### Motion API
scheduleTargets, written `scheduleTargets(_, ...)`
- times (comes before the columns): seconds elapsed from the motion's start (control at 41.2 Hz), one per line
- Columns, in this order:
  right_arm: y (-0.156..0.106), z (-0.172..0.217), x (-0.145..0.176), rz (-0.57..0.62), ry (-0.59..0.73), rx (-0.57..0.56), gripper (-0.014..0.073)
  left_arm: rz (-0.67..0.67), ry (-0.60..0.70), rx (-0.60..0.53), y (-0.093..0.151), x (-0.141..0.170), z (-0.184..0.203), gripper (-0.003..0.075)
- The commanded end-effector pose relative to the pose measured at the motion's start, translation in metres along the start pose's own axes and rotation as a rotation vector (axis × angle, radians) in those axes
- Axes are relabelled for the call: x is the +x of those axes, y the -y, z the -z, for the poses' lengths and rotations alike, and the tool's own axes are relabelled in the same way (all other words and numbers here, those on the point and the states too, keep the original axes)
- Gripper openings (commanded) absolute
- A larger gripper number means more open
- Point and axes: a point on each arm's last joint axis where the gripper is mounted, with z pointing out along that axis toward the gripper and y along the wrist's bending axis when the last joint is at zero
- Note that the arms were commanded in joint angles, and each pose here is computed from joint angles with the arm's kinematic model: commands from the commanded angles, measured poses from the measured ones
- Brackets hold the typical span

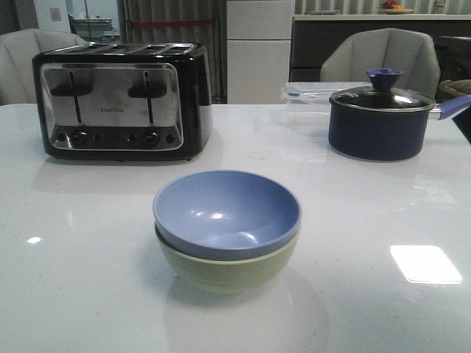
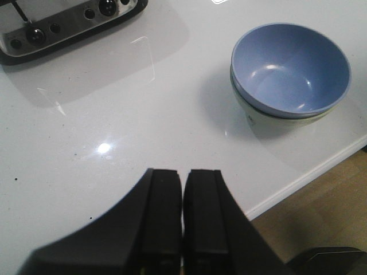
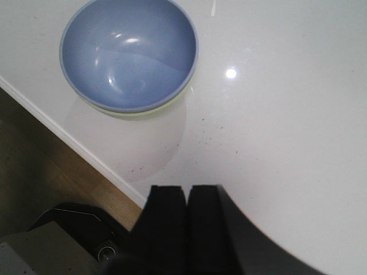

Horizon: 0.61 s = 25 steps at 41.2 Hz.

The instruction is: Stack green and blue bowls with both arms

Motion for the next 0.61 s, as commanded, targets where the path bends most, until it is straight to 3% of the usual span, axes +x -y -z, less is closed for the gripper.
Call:
scheduleTargets(0.0,0.0016,0.0066,-0.0136,-0.003,0.099,0.018,0.0052,0.019,0.105,-0.01,-0.0017,-0.0137,0.006,0.0093)
scheduleTargets(0.583,0.0015,0.0065,-0.0131,-0.003,0.093,0.017,0.0055,0.025,0.146,-0.022,-0.0019,-0.0078,0.0106,0.0093)
